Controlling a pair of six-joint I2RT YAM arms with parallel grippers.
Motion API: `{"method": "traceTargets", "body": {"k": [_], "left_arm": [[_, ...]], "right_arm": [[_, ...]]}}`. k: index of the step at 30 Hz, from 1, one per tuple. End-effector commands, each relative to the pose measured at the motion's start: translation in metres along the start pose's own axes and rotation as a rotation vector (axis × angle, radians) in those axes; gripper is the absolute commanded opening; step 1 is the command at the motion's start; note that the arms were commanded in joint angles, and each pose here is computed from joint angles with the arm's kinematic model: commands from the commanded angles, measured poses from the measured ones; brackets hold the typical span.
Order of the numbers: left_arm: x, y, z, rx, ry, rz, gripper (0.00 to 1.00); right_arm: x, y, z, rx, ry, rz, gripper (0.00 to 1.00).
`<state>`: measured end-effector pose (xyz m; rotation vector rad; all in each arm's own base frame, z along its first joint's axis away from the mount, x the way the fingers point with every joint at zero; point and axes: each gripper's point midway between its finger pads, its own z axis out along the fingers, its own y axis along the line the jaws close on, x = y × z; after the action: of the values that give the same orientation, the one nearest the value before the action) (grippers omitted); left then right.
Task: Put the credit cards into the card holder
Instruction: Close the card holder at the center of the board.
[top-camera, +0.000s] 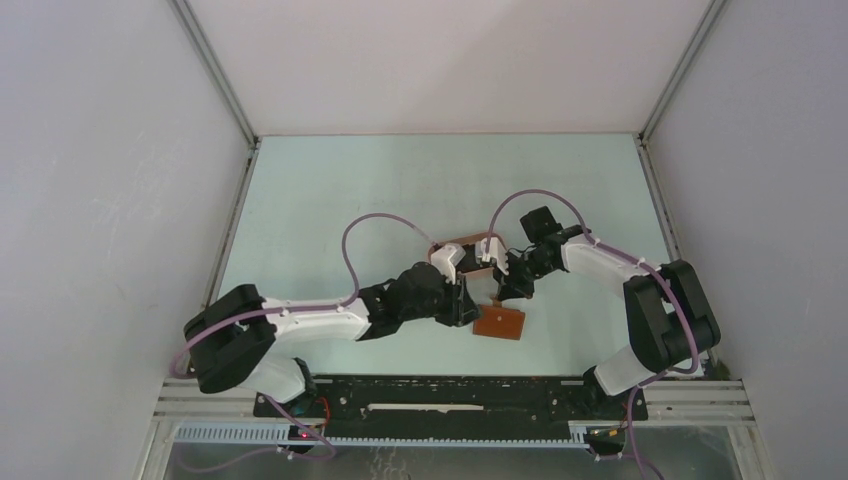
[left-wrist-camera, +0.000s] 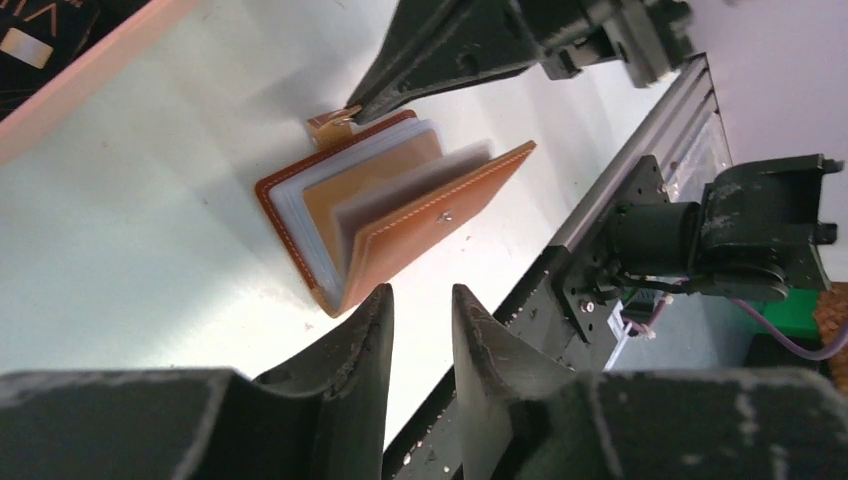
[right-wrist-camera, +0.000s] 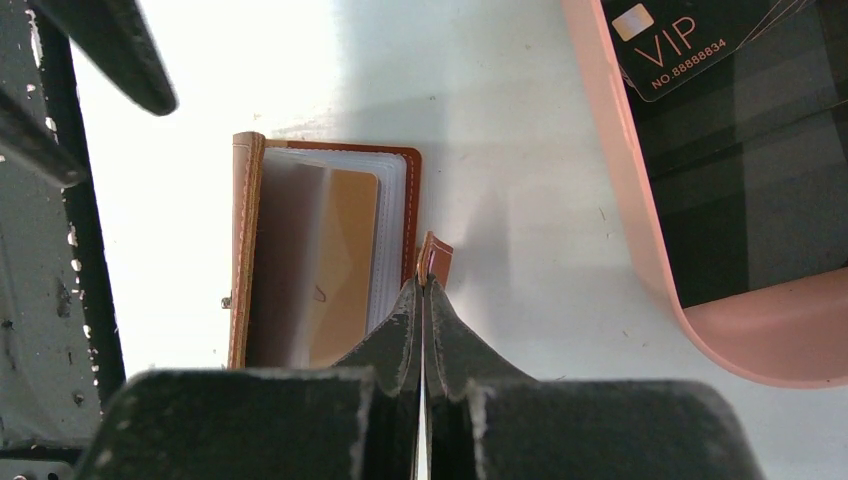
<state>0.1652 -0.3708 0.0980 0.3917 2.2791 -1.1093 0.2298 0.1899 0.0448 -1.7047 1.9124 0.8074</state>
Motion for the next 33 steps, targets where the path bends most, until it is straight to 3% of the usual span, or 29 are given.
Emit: {"method": "traceTargets", "body": {"k": [1,7,12,23,33], "left_arm": [[-0.008,-0.024,-0.011,0.079,-0.044,0.010,0.32],[-0.009,-0.053,-0.008,0.191,-0.037,0.014,0.24],[-0.012,-0.047,0.018,0.187,-0.029,0.012,0.23],[-0.007,0.014,0.061,0.039,-0.001,-0.078,0.22],[0.022,0.039,0.060,0.012,0.036,-0.148,0.18]], "right_arm": [[-0.011,-0.006,-0.002,0.007,-0.019,-0.013,0.00],[-0.010,-0.007,-0.002,0.010,-0.019,-0.008,0.00],[-0.010,-0.006,-0.002,0.007,-0.021,-0.007,0.00],[-0.011,-0.008,-0.004,0.010,-0.033,0.004,0.00],[-0.009,-0.012,-0.007,0.025,-0.047,0.038,0.00]]}}
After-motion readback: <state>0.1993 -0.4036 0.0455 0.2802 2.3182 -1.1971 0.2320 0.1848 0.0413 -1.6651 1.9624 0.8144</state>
